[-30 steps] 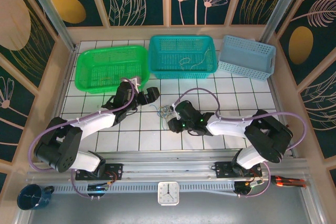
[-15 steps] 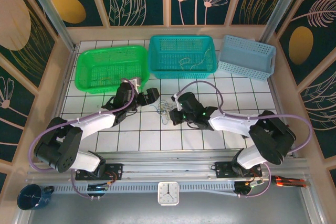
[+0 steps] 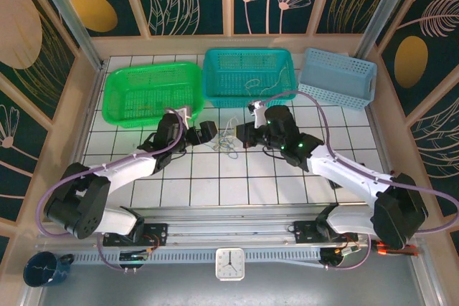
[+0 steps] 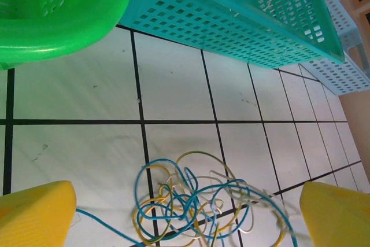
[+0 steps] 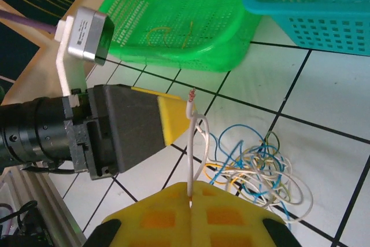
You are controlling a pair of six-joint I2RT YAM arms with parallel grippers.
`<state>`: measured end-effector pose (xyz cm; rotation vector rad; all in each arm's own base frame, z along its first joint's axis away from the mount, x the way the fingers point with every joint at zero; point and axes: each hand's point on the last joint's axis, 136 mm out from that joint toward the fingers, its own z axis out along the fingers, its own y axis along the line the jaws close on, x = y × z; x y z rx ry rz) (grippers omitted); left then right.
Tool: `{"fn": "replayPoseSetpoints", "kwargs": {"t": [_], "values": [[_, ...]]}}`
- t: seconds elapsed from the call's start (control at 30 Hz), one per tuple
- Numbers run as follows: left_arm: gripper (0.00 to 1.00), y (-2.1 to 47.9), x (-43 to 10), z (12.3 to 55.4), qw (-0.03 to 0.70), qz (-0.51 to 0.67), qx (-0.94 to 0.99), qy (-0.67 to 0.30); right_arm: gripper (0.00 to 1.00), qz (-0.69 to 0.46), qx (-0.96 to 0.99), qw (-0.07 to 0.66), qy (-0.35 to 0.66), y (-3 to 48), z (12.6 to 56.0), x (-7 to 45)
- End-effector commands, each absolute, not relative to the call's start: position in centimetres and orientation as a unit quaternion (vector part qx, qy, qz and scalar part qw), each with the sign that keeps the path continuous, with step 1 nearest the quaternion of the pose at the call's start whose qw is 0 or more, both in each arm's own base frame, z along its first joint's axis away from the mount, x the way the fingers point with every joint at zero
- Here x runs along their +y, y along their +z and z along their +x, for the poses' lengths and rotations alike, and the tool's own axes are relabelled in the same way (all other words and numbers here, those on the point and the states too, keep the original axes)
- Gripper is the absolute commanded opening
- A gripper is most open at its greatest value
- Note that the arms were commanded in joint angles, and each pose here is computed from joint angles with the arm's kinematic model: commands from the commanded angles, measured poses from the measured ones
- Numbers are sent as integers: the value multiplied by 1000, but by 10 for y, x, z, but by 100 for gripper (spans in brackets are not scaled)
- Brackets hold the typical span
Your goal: Untangle the cables
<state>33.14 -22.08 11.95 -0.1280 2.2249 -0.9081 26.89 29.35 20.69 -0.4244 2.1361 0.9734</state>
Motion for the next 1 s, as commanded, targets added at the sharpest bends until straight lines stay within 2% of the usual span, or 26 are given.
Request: {"fn": "replayPoseSetpoints", "kwargs": {"t": [0.0, 0.33, 0.57, 0.83, 0.97], "values": [[99, 128, -222, 327, 369, -27, 856, -360, 0, -162, 825, 364, 401, 215, 272, 296], [99, 150, -248, 310, 372, 50, 820, -432, 0, -148, 824, 363, 408, 210, 278, 293], [99, 148, -285, 302, 366, 112, 816, -433, 0, -147, 818, 365, 419, 218, 280, 296], [99, 143, -293, 325, 389, 99, 817, -413, 0, -143, 805, 368, 443, 236, 274, 298], [99, 137, -295, 337, 398, 87, 818, -405, 0, -145, 786, 381, 465, 263, 270, 301]]}}
